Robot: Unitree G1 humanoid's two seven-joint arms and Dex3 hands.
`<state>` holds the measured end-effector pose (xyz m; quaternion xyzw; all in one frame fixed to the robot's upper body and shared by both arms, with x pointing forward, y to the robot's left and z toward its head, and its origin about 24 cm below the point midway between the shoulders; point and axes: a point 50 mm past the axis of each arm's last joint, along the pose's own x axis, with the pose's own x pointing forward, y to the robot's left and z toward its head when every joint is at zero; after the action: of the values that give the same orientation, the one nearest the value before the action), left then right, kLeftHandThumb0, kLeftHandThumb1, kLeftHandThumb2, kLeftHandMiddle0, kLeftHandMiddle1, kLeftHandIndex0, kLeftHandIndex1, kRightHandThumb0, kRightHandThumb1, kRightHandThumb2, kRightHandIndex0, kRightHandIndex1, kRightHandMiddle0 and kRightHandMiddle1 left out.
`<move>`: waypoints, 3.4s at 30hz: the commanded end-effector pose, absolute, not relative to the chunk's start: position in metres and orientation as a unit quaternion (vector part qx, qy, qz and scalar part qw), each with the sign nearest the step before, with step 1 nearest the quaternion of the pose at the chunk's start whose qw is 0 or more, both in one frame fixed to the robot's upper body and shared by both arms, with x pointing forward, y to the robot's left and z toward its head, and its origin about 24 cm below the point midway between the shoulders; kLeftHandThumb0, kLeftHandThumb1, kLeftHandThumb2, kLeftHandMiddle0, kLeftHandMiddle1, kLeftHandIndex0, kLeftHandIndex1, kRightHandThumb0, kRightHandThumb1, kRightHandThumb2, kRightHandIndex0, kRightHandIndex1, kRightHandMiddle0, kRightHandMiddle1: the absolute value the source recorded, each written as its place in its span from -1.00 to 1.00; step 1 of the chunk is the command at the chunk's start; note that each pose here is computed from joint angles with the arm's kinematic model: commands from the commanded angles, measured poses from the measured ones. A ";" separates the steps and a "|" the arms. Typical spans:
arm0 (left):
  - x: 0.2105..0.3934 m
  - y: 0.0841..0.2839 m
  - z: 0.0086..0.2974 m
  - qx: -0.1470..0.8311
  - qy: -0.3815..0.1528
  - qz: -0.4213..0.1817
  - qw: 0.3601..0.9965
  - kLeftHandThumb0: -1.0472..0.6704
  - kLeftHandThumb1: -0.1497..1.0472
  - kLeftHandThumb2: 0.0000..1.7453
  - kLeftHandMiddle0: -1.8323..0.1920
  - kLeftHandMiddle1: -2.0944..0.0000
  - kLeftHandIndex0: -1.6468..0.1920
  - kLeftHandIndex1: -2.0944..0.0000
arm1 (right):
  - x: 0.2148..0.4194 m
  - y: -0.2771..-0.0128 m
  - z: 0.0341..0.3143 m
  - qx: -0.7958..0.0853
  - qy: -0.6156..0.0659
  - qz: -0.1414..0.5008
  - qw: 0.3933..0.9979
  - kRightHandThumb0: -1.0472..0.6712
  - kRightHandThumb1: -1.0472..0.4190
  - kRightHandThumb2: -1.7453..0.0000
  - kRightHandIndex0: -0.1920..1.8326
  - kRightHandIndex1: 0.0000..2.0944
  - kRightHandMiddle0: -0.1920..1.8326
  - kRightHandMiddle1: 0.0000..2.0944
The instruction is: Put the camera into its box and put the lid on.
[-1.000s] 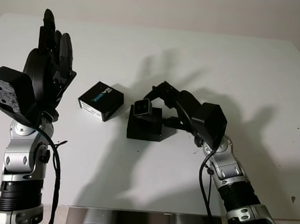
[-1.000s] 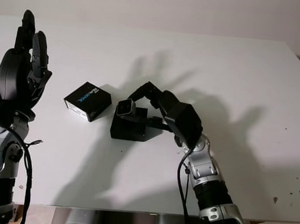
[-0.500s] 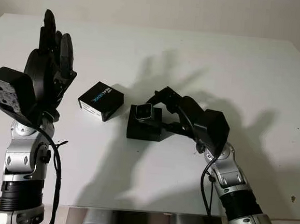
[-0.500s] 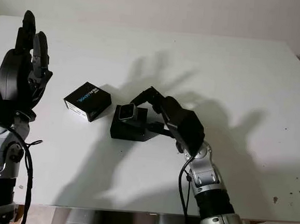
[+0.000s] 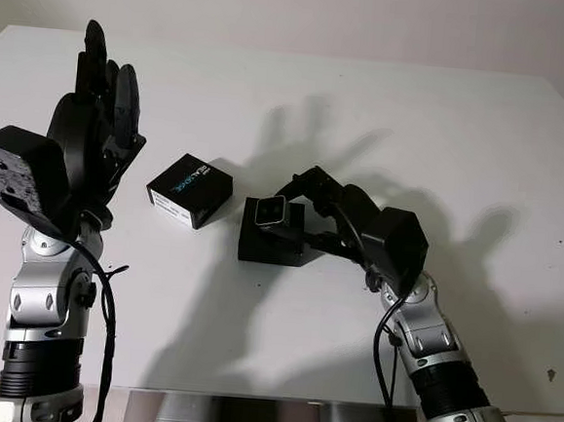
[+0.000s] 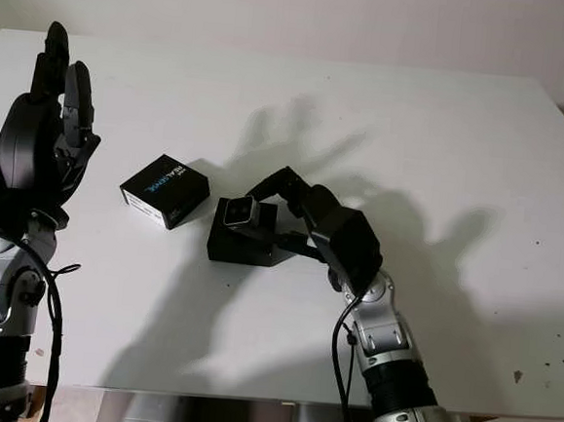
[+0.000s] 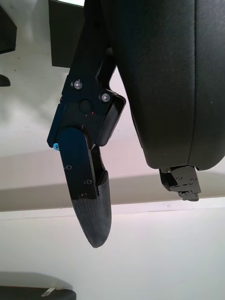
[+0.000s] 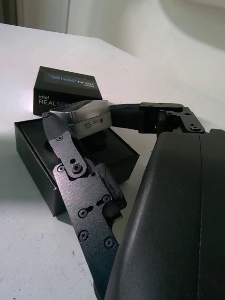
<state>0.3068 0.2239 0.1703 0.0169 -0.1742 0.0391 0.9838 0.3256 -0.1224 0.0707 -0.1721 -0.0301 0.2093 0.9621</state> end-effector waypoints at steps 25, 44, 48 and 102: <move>0.307 0.223 0.174 0.024 -0.188 0.036 0.981 -0.67 1.00 -0.27 1.00 1.00 1.00 1.00 | 0.324 -0.122 0.066 -0.190 -0.017 0.241 0.952 -0.25 -0.89 0.94 -0.67 -0.95 -0.59 0.69; 0.305 0.222 0.174 0.022 -0.184 0.040 0.982 -0.68 1.00 -0.28 1.00 1.00 1.00 1.00 | 0.323 -0.115 0.061 -0.213 -0.031 0.252 0.943 -0.26 -0.89 0.94 -0.67 -0.95 -0.61 0.71; 0.305 0.222 0.174 0.022 -0.186 0.040 0.982 -0.67 1.00 -0.28 1.00 1.00 1.00 1.00 | 0.323 -0.113 0.061 -0.221 -0.034 0.253 0.941 -0.27 -0.90 0.94 -0.67 -0.95 -0.61 0.72; 0.306 0.223 0.174 0.024 -0.179 0.036 0.983 -0.68 1.00 -0.30 1.00 1.00 1.00 1.00 | 0.316 -0.133 0.114 -0.283 -0.180 0.177 0.925 -0.62 -0.89 0.93 -1.00 -1.00 -0.91 -0.93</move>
<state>0.3070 0.2218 0.1702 0.0216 -0.1740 0.0357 0.9839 0.3150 -0.1299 0.1028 -0.2785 -0.1542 0.1914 0.9285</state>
